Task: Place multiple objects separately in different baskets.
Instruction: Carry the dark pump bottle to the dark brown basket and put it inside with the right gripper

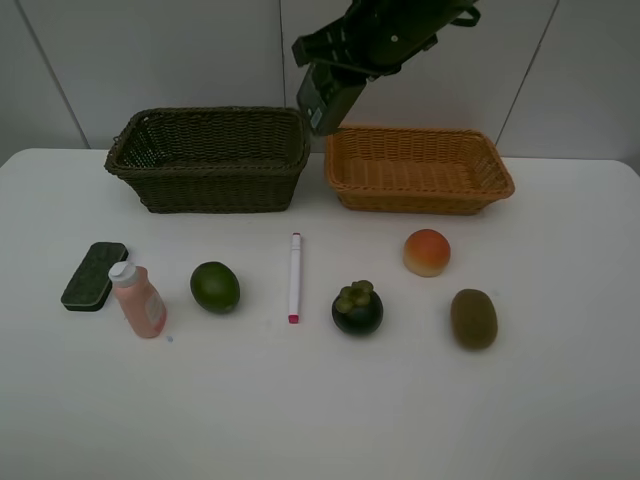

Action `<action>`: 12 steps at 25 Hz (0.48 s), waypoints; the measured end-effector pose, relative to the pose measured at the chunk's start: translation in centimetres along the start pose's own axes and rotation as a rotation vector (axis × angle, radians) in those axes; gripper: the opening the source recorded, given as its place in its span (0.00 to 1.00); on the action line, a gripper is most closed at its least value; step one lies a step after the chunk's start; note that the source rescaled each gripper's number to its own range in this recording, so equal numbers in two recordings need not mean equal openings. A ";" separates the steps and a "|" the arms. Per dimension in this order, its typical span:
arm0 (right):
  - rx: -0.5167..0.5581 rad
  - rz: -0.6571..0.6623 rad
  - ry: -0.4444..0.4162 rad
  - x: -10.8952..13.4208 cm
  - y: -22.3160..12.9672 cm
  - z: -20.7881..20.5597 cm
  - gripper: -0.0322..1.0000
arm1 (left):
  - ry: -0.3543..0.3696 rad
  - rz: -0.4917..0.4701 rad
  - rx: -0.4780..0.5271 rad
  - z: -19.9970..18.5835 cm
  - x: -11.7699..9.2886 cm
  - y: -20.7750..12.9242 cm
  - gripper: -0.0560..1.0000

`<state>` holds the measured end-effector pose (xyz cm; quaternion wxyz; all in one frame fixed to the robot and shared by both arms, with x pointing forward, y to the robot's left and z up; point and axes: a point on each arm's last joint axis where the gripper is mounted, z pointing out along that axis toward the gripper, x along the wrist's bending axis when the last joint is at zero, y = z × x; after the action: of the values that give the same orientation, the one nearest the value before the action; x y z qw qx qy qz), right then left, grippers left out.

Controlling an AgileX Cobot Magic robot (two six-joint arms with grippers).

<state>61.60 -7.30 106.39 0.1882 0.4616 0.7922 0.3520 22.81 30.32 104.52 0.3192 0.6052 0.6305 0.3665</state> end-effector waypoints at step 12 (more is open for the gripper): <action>-0.037 0.038 0.081 2.0 1.5 6.3 0.37 | 0.000 0.000 0.000 0.0 0.0 0.0 1.00</action>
<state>65.48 -2.68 103.26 0.1575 0.4585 0.7837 0.3884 22.81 30.32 104.52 0.3192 0.6052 0.6305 0.3665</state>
